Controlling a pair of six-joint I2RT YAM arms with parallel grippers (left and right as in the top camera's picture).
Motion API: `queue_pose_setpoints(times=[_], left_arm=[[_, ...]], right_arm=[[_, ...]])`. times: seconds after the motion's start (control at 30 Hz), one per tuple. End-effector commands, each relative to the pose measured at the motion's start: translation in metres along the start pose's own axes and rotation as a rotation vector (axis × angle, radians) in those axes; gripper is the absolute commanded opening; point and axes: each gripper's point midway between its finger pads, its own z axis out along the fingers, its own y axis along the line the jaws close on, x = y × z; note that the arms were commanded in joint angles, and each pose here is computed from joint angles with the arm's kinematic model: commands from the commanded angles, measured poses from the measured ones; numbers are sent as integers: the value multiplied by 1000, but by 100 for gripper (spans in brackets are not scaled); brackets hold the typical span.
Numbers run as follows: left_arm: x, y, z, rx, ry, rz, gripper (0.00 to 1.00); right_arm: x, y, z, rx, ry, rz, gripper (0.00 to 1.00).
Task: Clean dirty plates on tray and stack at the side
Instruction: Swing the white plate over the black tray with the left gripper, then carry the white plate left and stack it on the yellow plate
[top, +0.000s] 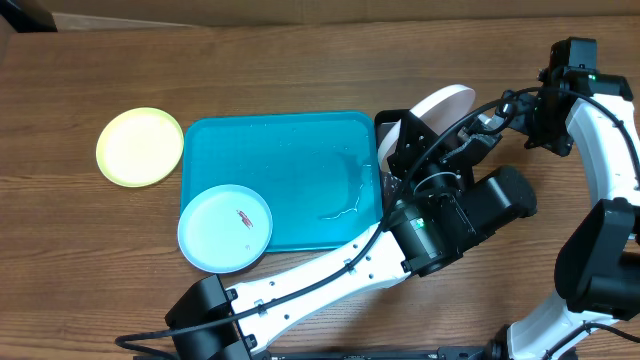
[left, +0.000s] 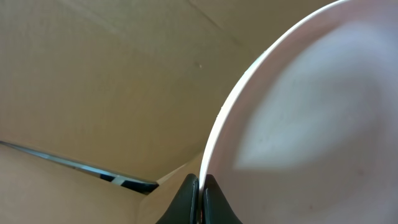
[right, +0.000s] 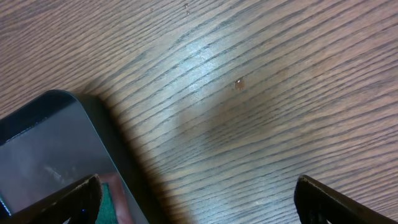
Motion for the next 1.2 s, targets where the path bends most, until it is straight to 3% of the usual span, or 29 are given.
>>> queue_pose_setpoints(times=[0.0, 0.13, 0.3, 0.57, 0.7, 0.77, 1.0, 1.17], left_arm=[[-10, 15, -4, -19, -13, -25, 4], [-10, 6, 1, 40, -19, -62, 4], [7, 2, 30, 108, 42, -216, 4], [111, -14, 91, 605, 532, -654, 4], [156, 10, 120, 830, 730, -902, 4], [179, 34, 134, 874, 785, -1030, 4], [298, 134, 167, 672, 958, -1384, 4], [399, 198, 158, 359, 1090, -1513, 5]], right_arm=[[-7, 1, -10, -9, -34, 4, 100], [-7, 1, -10, -9, -34, 4, 100], [-7, 1, -10, -9, -34, 4, 100], [-7, 1, -10, -9, -34, 4, 100], [-7, 1, -10, -9, -34, 4, 100], [-7, 1, -10, -9, -34, 4, 100], [-7, 1, -10, -9, -34, 4, 100], [-7, 1, -10, -9, -34, 4, 100]])
